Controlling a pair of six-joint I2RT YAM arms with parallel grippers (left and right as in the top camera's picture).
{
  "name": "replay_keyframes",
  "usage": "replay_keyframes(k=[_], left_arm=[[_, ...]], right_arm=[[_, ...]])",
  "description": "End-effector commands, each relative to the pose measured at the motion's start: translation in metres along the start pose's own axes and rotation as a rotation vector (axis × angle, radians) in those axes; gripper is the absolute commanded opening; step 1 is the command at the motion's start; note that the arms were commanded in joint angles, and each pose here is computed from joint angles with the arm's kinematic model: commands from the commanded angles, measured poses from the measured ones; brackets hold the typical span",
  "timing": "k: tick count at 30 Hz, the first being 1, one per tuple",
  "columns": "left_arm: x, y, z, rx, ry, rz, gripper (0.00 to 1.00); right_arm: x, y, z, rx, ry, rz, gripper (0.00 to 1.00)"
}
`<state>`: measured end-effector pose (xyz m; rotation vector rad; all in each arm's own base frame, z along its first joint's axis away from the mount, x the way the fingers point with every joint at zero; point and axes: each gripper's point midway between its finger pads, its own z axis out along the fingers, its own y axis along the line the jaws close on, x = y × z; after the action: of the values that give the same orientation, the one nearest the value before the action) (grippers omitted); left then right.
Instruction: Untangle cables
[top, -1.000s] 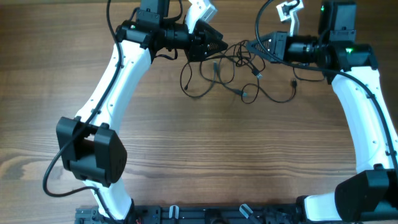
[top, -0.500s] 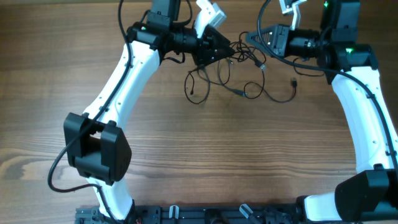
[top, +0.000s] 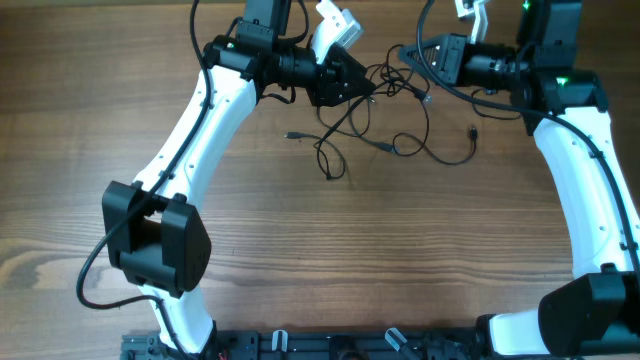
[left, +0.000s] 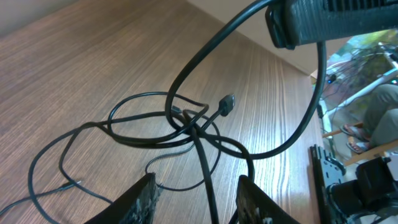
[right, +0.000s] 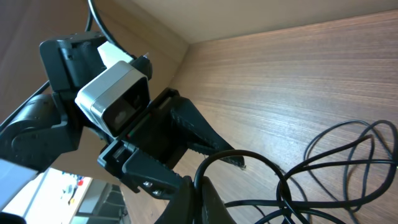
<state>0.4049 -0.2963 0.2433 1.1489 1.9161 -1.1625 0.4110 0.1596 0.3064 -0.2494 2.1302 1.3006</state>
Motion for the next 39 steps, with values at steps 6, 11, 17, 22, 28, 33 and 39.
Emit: replay_keyframes(k=[6,11,17,22,28,33,39], left_arm=[[-0.005,-0.002,-0.003,0.007,-0.01,0.049,0.44],[-0.018,-0.018,-0.012,0.019,-0.034,0.09,0.45],[-0.021,-0.024,-0.016,0.02,-0.039,0.096,0.45],[-0.017,-0.031,-0.011,0.04,-0.021,0.105,0.46],[-0.014,-0.029,-0.006,0.01,0.001,0.112,0.46],[-0.008,-0.016,0.001,-0.096,0.056,0.129,0.46],[-0.007,-0.003,0.0,-0.169,0.077,0.139,0.38]], right_arm=[[-0.008,0.005,-0.009,0.03,-0.042,-0.013,0.04],[-0.01,0.0,-0.009,0.058,-0.054,-0.01,0.04],[-0.01,0.0,-0.009,0.061,-0.055,-0.011,0.04],[-0.011,-0.001,-0.009,0.067,-0.057,-0.007,0.04],[-0.01,0.009,-0.009,0.012,-0.047,-0.002,0.04],[-0.011,0.013,-0.009,-0.01,-0.046,-0.005,0.04],[-0.009,0.016,-0.009,-0.031,-0.037,-0.007,0.04]])
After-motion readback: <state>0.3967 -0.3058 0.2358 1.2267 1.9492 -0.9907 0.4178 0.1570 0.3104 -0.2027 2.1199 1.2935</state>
